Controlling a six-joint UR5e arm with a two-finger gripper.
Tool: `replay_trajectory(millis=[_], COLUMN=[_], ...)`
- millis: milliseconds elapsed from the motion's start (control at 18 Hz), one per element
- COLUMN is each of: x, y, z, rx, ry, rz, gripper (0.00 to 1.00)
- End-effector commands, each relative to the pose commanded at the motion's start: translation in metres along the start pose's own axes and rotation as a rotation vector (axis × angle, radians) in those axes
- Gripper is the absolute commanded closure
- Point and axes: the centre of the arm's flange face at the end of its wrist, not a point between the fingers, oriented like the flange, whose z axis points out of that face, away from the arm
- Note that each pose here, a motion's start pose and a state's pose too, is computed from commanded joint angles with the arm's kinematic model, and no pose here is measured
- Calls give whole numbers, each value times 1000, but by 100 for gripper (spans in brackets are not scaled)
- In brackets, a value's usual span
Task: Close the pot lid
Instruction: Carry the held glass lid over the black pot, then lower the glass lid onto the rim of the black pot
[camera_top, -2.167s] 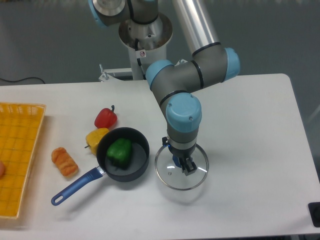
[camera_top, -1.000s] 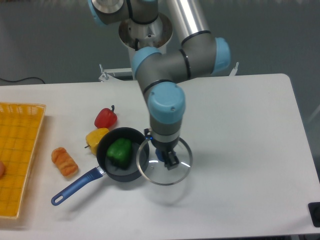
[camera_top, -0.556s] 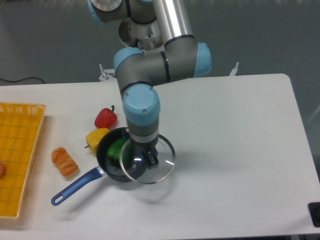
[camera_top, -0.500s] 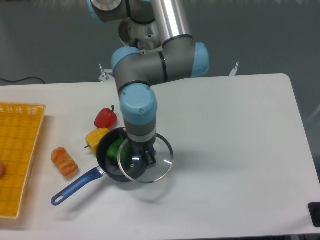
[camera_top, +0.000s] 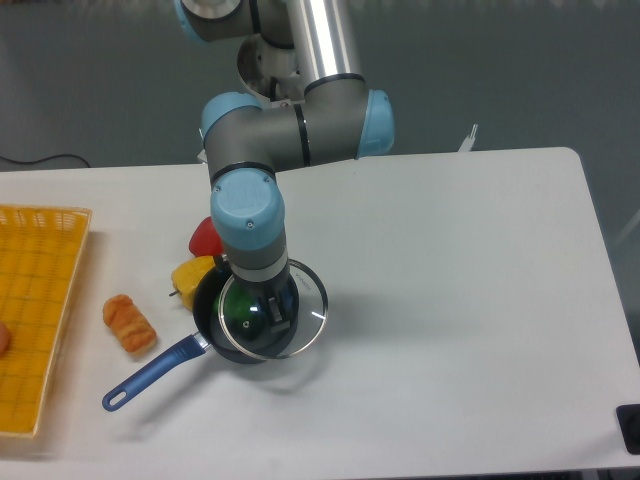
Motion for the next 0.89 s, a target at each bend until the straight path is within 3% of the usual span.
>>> replay_trajectory(millis=[889], x=[11], y=[-12], z=[3], rx=[-2], ry=[5], rz=[1], gripper=[42])
